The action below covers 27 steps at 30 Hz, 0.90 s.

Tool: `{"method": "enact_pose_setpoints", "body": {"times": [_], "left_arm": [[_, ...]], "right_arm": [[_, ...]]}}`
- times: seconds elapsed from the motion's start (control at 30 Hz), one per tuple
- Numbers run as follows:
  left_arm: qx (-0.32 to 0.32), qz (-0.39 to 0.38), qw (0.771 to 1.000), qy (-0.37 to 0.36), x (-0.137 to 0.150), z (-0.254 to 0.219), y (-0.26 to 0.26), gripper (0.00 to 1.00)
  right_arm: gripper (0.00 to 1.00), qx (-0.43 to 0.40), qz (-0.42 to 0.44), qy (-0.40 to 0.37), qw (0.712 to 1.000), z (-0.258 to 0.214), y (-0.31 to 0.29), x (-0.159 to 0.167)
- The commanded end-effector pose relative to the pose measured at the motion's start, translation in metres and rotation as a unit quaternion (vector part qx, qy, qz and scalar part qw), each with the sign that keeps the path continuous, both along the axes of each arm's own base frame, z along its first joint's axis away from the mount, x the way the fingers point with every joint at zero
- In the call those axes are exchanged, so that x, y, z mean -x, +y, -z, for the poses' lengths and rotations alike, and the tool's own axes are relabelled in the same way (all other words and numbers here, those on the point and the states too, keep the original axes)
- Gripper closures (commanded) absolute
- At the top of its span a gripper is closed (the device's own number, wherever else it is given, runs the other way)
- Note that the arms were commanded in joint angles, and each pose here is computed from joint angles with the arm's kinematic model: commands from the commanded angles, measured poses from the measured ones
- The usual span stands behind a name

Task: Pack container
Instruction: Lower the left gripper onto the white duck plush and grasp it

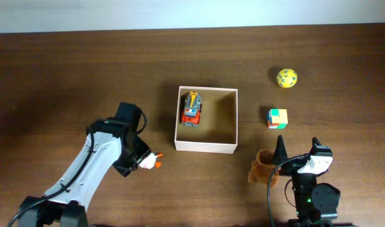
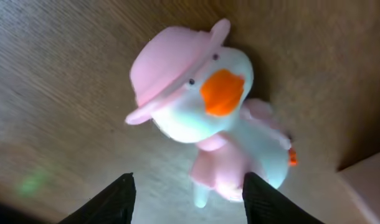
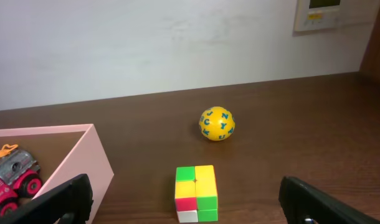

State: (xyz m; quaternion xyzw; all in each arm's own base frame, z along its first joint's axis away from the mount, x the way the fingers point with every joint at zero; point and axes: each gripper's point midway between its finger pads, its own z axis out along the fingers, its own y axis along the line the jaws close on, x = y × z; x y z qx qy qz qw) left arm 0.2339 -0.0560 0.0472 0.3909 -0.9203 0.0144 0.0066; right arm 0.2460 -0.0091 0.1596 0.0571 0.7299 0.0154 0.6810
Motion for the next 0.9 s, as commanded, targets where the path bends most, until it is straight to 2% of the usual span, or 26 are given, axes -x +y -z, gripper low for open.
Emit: {"method": "enact_pose_setpoints", "body": {"times": [0.0,0.33,0.87], "left_arm": [[0.016,-0.077,0.997,-0.021,-0.009,-0.004,-0.004,0.43],[0.021,-0.116,0.992,-0.036,-0.021,0.001,-0.005,0.43],[0.019,-0.116,0.993,-0.013,-0.022,0.031,-0.008,0.42]], "right_arm": [[0.01,-0.002,0.002,0.0,1.0,0.002,-0.001,0.0],[0.01,-0.002,0.002,0.0,1.0,0.002,-0.001,0.0],[0.01,-0.002,0.002,0.0,1.0,0.002,-0.001,0.0]]}}
